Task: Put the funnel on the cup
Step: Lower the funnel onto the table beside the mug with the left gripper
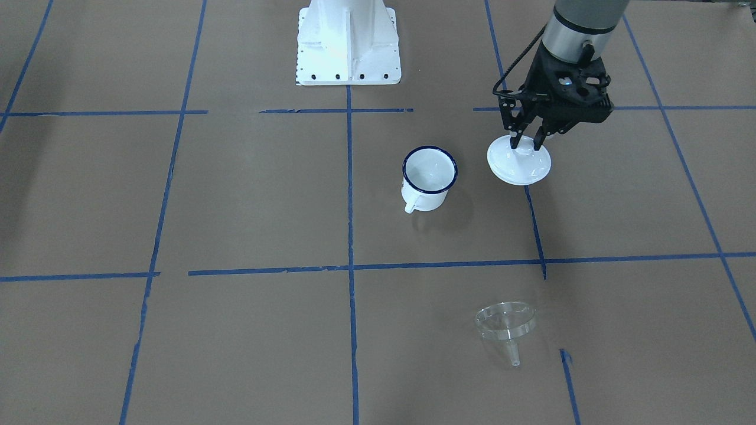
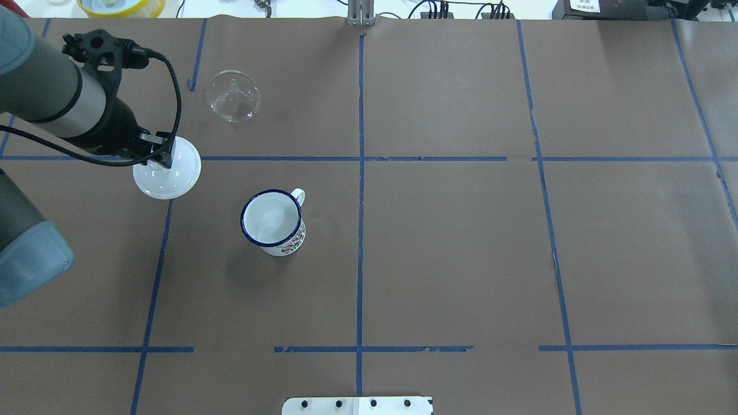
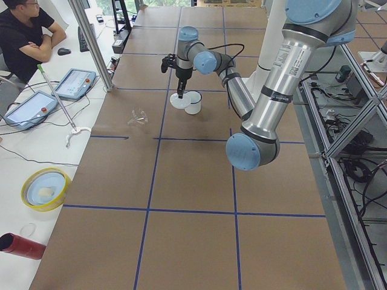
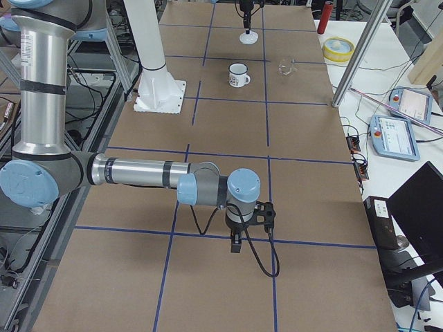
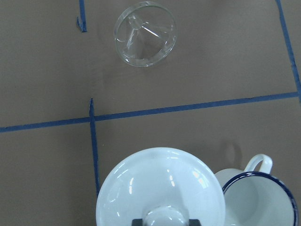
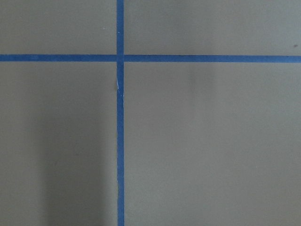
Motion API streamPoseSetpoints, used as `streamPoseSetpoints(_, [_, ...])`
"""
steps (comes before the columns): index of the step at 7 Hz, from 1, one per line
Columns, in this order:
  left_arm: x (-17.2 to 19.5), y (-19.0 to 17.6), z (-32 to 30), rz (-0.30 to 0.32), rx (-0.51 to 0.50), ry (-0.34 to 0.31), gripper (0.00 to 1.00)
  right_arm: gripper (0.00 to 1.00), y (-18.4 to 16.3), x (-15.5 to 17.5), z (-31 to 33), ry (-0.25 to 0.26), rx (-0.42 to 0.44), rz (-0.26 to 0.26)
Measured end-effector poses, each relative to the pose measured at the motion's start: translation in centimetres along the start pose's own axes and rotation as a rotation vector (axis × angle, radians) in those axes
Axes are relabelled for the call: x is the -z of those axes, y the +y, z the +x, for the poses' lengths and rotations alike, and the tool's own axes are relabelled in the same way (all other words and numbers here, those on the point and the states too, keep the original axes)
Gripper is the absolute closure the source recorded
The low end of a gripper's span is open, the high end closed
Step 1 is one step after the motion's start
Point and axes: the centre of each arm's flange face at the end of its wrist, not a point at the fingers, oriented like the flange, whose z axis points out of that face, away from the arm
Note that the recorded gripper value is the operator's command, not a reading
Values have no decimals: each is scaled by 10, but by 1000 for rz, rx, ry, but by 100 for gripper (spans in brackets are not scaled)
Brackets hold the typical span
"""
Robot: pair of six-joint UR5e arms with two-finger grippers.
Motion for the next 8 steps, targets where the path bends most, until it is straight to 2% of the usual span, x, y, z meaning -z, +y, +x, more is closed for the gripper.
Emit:
streamPoseSetpoints(2, [-55,12,-10,-21,35,27,100,0,0,0,0,0,0,0])
streamPoseSetpoints(4, [-113,31,1,-94,41,13,100,0,0,0,0,0,0,0])
streamPoseSetpoints(7, [-145,37,0,-133,36,-20,100,0,0,0,0,0,0,0])
streamPoseSetpoints(8, [-154,36,-4,-136,34,-24,80,0,0,0,0,0,0,0])
